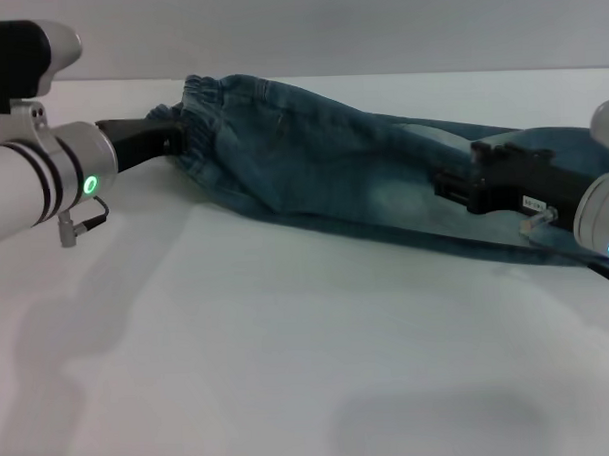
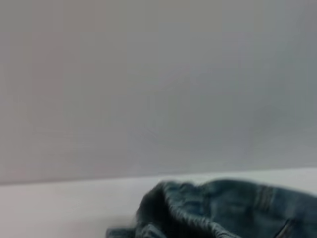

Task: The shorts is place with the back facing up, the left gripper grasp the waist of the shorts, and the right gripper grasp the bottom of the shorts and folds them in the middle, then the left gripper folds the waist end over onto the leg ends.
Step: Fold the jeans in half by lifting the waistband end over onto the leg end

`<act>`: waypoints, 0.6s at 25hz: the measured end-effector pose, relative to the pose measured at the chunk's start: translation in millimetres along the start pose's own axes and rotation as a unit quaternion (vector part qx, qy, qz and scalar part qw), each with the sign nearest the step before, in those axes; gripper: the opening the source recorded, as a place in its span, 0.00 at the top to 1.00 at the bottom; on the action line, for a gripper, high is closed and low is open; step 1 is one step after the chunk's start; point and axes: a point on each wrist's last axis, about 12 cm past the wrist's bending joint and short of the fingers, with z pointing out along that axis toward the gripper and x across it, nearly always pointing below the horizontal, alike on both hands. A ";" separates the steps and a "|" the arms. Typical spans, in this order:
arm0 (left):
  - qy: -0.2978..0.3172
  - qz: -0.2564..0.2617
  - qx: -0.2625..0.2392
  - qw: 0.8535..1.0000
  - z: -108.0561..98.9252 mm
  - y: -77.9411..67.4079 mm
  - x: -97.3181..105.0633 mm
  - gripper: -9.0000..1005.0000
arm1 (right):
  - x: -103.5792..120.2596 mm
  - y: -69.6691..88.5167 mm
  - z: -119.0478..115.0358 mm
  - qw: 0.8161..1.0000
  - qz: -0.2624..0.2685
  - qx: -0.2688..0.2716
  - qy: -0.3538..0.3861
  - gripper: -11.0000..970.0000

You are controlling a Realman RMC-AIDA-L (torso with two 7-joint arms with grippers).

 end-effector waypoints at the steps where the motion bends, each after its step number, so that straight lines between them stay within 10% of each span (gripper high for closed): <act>1: -0.006 0.000 0.005 1.000 -4.5 -3.0 -1.9 0.99 | -1.2 2.0 1.3 1.000 -0.004 -0.006 0.001 0.35; 15: -0.034 0.015 0.036 0.999 -38.4 -24.9 -5.5 0.99 | -7.7 18.5 28.7 0.998 -0.039 -0.035 0.016 0.41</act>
